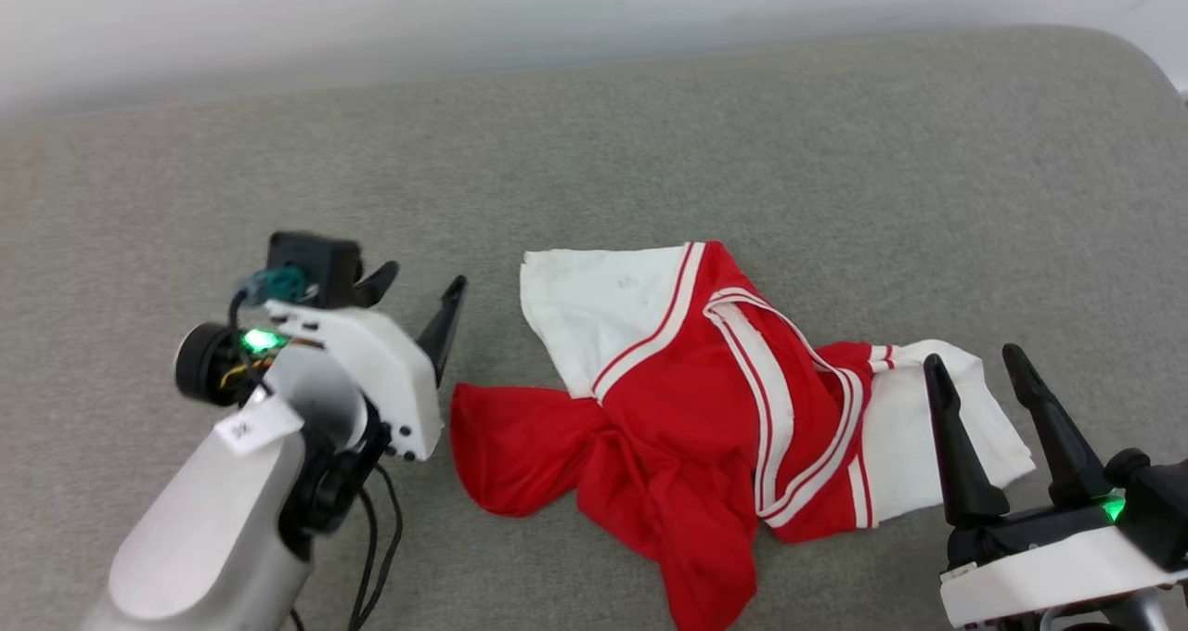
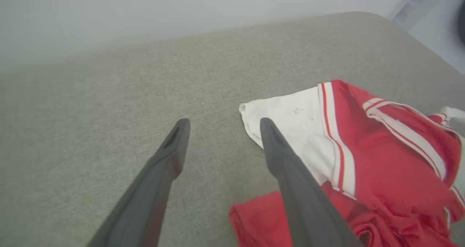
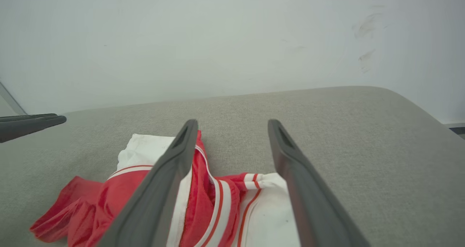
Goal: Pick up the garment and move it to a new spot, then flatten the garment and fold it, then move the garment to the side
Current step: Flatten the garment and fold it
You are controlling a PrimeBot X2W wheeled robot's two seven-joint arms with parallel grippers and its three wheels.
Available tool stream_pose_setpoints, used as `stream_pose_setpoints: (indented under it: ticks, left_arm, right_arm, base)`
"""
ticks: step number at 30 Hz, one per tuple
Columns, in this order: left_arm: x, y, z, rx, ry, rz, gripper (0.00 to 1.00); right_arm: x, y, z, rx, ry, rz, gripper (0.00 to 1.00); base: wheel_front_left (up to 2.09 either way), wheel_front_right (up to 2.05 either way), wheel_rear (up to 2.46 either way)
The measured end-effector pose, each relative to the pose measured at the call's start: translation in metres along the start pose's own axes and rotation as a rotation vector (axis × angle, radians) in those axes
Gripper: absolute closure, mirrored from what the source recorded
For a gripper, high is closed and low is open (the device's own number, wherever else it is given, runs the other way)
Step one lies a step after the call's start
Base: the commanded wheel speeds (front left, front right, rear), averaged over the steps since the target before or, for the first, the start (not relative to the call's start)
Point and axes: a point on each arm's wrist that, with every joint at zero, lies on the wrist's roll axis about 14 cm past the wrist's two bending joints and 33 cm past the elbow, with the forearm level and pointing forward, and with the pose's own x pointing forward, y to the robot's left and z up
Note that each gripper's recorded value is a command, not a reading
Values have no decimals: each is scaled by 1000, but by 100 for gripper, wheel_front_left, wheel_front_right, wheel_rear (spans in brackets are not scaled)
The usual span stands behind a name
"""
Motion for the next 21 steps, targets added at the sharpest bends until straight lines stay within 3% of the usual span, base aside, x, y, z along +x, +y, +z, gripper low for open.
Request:
stream_pose_setpoints:
  ticks: [9, 21]
  left_arm:
    - [61, -45, -36, 36, 260, -180, 0]
    - [104, -49, -93, 139, 539, -220, 0]
  right_arm:
    - [6, -21, -16, 14, 24, -66, 0]
    - [12, -38, -41, 31, 75, -121, 0]
  base:
    - [0, 0, 0]
    - [0, 0, 0]
